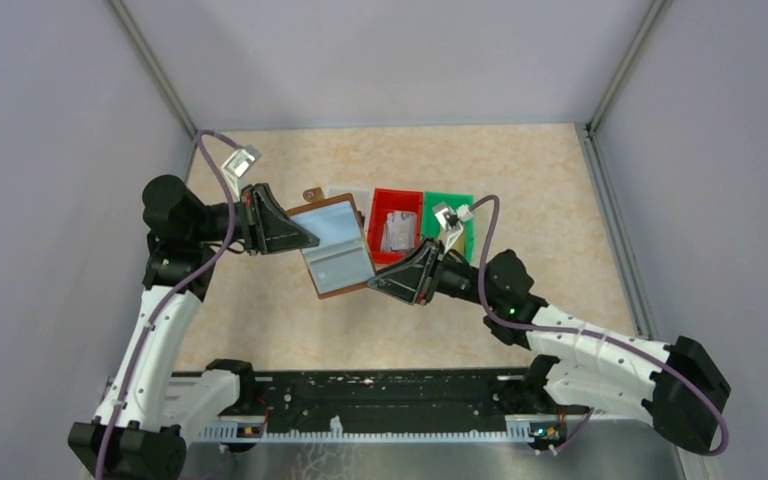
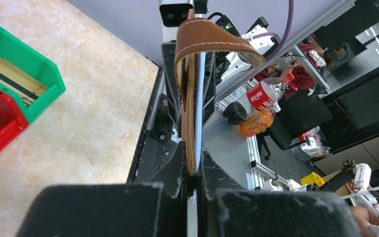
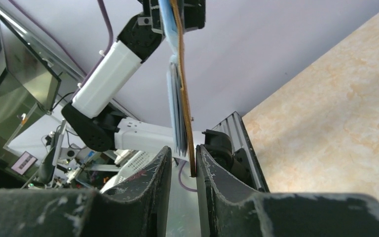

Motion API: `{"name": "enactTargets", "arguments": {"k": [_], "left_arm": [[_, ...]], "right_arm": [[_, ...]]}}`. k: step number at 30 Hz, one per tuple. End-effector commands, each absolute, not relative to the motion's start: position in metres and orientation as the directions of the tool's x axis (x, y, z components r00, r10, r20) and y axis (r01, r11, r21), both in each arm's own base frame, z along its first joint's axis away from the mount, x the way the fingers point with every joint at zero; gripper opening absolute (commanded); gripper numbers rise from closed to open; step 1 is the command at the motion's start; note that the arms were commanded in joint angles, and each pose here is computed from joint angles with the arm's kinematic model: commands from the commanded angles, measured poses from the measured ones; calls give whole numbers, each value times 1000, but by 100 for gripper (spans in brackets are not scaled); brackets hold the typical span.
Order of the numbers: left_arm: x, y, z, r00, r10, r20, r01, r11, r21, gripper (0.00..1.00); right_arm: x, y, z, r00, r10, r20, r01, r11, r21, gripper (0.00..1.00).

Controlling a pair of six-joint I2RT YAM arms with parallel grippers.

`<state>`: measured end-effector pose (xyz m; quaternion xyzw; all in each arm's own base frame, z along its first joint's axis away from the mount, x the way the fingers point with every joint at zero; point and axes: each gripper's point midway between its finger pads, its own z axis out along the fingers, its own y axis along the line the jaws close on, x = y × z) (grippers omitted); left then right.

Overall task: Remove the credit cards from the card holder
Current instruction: Open the card holder.

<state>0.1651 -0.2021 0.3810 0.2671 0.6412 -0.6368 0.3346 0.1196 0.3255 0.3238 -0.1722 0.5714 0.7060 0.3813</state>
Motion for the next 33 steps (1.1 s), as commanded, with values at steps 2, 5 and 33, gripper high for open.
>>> {"name": "enactTargets", "arguments": {"k": [2,5,33], "left_arm": [[160,-202,397,-596,-94,-797,798,37,-601,0],[159,-202,397,-592,-93,-801,802,36,-597,0],[151,-201,400,-617,-77,-783,785,10,-620,0]], "right_arm": [[125,329,346,-587,379,-715,-784,-45,619,21],[131,330,347,-567,385,-728,-792,-11,611,18],[151,341,397,-437,484,-758,-861,18,508,10]]}}
